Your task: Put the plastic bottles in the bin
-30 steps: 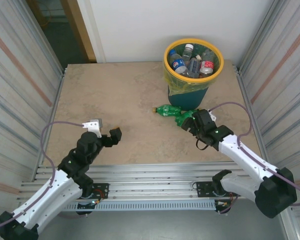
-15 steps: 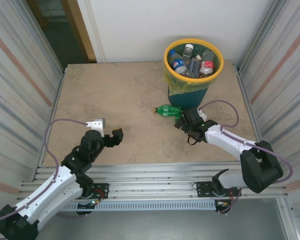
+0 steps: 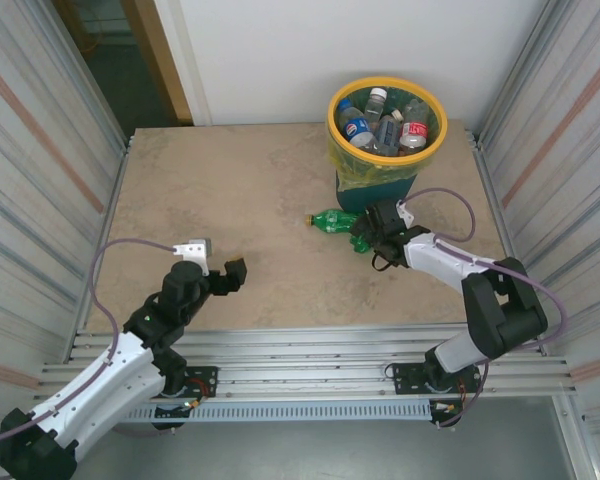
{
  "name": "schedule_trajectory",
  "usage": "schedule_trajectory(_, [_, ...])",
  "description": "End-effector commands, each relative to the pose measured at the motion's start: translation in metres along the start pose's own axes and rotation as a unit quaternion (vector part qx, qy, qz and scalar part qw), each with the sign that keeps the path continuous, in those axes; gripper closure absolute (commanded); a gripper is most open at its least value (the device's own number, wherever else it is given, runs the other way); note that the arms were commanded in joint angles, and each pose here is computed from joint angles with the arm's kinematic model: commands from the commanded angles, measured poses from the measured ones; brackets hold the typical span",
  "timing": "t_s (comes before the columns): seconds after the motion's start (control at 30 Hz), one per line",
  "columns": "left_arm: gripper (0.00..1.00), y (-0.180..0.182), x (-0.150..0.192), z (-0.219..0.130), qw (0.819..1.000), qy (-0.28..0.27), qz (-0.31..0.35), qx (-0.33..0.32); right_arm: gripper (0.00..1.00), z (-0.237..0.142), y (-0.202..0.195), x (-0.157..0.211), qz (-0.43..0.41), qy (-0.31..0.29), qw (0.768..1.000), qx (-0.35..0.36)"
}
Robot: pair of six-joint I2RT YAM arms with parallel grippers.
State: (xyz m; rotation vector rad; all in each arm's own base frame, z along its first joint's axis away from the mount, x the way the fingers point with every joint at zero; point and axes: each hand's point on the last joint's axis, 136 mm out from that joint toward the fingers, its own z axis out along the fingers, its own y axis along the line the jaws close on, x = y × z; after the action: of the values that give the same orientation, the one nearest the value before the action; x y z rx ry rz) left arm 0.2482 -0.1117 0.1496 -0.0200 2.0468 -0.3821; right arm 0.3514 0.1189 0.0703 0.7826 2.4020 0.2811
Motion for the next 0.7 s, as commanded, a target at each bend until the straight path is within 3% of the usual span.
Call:
schedule_trajectory(0.0, [0.01,0.004,-0.004,0.0,1.0,-0.014,-0.009,-0.009,0.02,0.009,0.006,-0.01,-0.002,-0.007,1.0,-0.002])
schedule_trajectory(0.3, [0.01,0.004,-0.001,0.002,1.0,-0.012,-0.013,-0.005,0.01,0.021,-0.009,-0.014,-0.001,-0.005,1.0,0.021])
schedule_trajectory(0.67, [0.01,0.005,0.002,0.002,1.0,-0.01,-0.019,-0.007,0.14,0.029,-0.027,-0.016,-0.004,0.015,0.999,0.037])
